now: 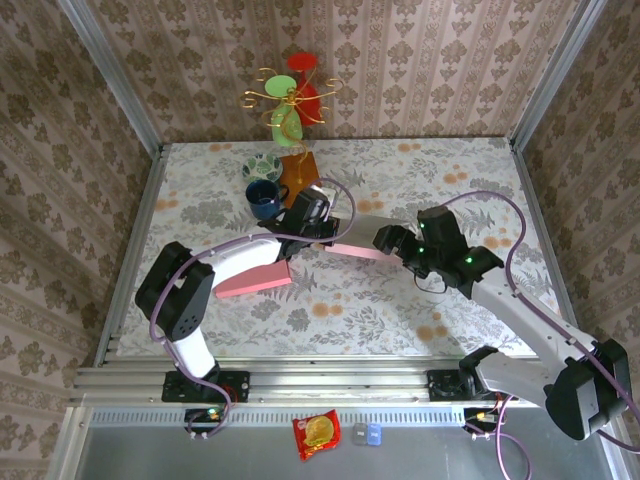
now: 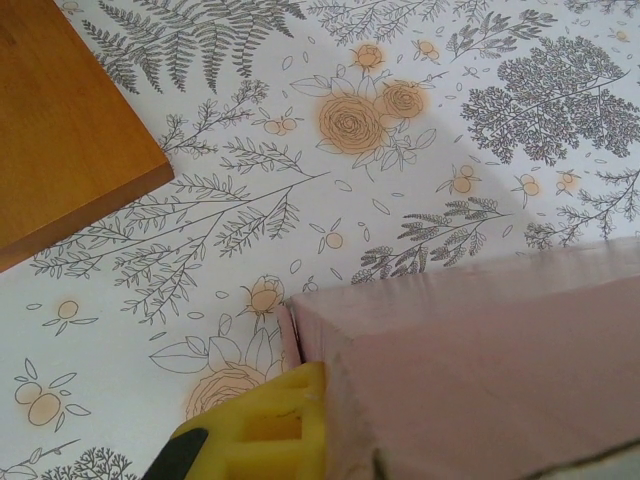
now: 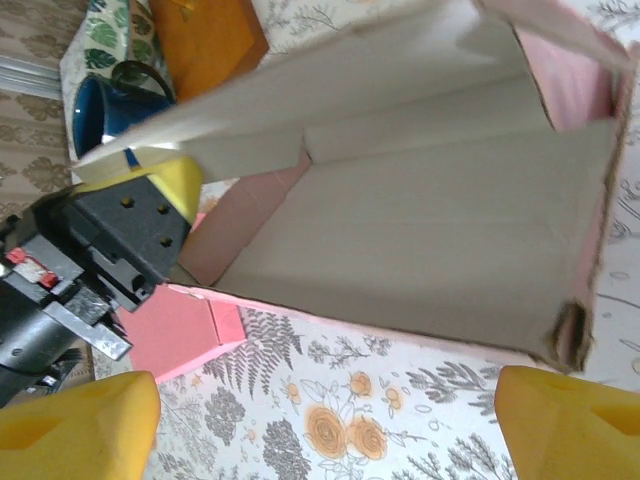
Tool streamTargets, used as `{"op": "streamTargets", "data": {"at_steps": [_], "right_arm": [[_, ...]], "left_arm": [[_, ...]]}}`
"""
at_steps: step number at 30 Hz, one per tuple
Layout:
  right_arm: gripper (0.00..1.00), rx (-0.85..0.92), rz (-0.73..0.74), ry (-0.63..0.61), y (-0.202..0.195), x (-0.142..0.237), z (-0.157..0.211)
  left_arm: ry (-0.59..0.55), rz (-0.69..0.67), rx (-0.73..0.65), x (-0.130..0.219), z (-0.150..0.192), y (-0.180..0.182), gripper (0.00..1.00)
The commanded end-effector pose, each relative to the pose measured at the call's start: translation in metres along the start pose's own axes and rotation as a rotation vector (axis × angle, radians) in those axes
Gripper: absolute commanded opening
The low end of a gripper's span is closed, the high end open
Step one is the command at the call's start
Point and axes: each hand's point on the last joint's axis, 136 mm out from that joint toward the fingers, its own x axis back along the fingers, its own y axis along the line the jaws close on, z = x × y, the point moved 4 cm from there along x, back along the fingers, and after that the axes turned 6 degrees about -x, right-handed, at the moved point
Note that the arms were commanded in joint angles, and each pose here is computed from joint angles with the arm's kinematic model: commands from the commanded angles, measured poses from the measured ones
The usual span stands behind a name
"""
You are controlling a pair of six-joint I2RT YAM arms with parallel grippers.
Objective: Fold the paper box
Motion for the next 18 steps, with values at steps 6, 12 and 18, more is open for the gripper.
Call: {"op": "streamTargets", "data": {"at_steps": [6, 12, 18], "right_arm": [[0.86, -0.197, -0.022, 0.035, 0.002, 0.025, 0.011], [0.82, -0.555, -0.191, -0.111, 0.022, 0.048, -0.009], [0.7, -0.834, -0.225, -0.176, 0.027, 0.043, -0.022]], "left_arm": [[-0.01, -0.032, -0.005, 0.005, 0.002, 0.0, 0.0], [-0.044, -0.047, -0.024, 0.005, 0.006, -0.008, 0.0], [-0.068, -0.083, -0.02, 0.005, 0.011, -0.009, 0.0]]}}
